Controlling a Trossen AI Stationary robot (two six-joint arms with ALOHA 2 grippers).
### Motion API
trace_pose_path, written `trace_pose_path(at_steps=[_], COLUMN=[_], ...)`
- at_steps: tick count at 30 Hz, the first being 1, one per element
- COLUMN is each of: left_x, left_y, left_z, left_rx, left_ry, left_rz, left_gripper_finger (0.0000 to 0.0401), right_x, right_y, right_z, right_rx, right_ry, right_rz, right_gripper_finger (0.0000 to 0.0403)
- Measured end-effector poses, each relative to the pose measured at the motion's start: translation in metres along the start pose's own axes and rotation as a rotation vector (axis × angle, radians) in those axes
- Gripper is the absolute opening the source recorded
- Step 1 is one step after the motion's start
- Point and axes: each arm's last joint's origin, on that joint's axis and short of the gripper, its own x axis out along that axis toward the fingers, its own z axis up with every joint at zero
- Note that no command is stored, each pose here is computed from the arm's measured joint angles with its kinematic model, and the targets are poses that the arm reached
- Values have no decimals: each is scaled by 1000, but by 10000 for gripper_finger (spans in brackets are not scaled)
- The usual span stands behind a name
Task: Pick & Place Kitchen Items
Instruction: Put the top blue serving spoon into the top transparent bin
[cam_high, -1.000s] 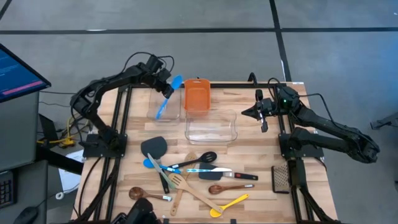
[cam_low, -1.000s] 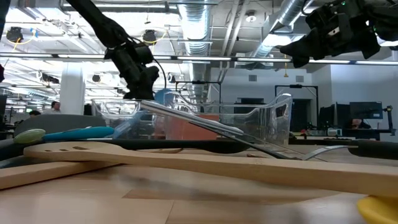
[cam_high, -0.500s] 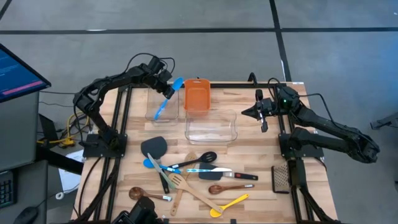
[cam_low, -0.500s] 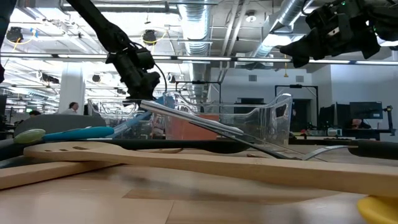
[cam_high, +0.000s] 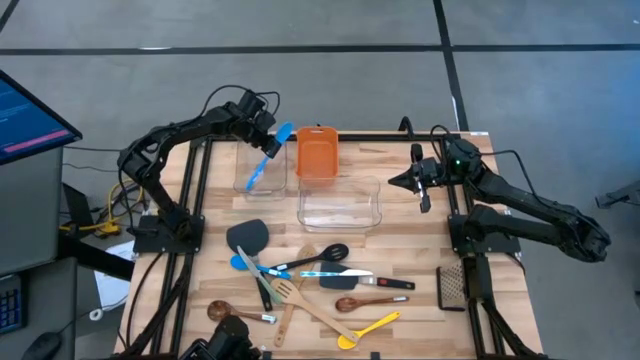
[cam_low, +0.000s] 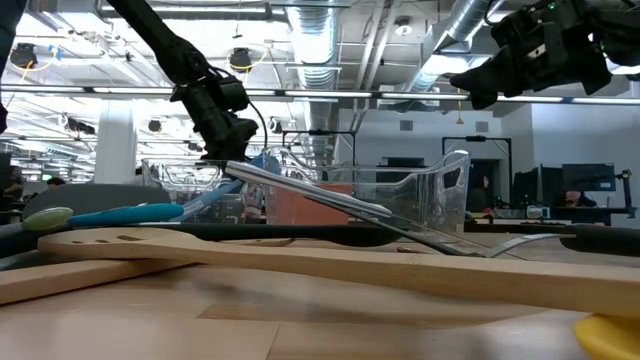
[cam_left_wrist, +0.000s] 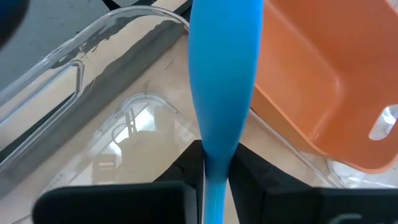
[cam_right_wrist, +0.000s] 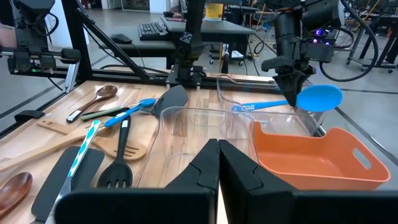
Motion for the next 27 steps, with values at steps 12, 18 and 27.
trace_pose_path(at_steps=[12,18,27], left_x=[0,-2,-3], left_y=[3,4,2], left_z=[1,1,1], left_rx=[0,1,6], left_ry=[-7,-15,-15], left_rz=[102,145,141], left_gripper_finger=[80,118,167], right_x=[0,0,0], right_y=[0,0,0], right_z=[-1,-1,-1], right_rx=[6,7,9], right_ry=[7,7,7], right_rz=[2,2,2], right_gripper_finger=[0,0,0])
